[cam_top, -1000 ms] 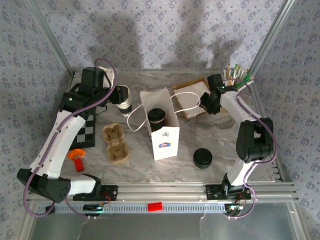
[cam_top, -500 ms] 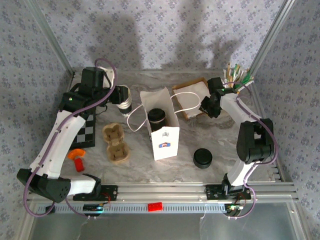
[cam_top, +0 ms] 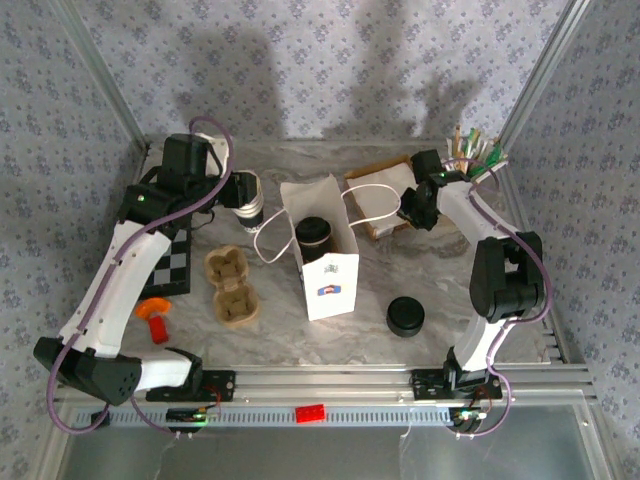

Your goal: Pack the takeout coffee

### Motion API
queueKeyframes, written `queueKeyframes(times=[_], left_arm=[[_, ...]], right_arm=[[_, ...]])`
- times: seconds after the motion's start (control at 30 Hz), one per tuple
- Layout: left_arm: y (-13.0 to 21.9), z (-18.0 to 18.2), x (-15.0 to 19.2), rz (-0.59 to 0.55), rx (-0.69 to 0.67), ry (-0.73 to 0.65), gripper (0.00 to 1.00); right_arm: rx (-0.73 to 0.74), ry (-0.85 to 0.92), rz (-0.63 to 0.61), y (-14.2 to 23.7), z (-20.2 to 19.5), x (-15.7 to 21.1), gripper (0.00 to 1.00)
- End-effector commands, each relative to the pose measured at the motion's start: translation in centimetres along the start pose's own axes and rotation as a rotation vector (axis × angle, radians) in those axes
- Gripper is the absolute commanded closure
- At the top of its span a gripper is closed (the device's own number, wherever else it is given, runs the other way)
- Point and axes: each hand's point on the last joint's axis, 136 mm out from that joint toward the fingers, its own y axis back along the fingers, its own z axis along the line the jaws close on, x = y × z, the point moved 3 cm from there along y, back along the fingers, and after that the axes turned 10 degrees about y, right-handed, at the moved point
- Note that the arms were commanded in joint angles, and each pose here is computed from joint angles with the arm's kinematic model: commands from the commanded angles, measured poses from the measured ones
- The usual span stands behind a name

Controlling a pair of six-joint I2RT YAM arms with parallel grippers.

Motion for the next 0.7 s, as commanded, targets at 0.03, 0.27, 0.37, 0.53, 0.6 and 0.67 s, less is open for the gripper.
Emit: queueKeyframes(times=[0.03, 0.27, 0.37, 0.53, 0.6, 0.67], left_arm=[[0.9, -0.4, -1.1, -0.039, 0.011, -0.011, 0.5], [1.0, -0.4, -1.1, -0.037, 0.011, -0.017, 0.5], [1.3, -0.4, -1.3, -0.044, 0.004, -0.027, 0.5], [2.7, -0.7, -2.1, -0.077, 0.006, -0.046, 0.5], [3.4, -0.9, -2.3, -0.088, 0.013, -0.051, 0.5], [4.2, -1.3, -2.5, -0.098, 0.025, -0.055, 0.49]], right_arm=[[0.012, 0.0, 0.009, -0.2, 0.1, -0.2, 0.86], [-0.04, -0.006, -0.034, 0.8, 0.8, -0.9, 0.98], [-0.079, -0.006, -0.09, 2.6, 1.4, -1.7, 1.0], [-0.154, 0.004, -0.187, 6.7, 2.3, -2.4, 1.0], [-0.176, 0.006, -0.224, 8.4, 2.3, -2.5, 1.0], [-0.198, 0.008, -0.252, 10.0, 2.4, -2.4, 1.0]])
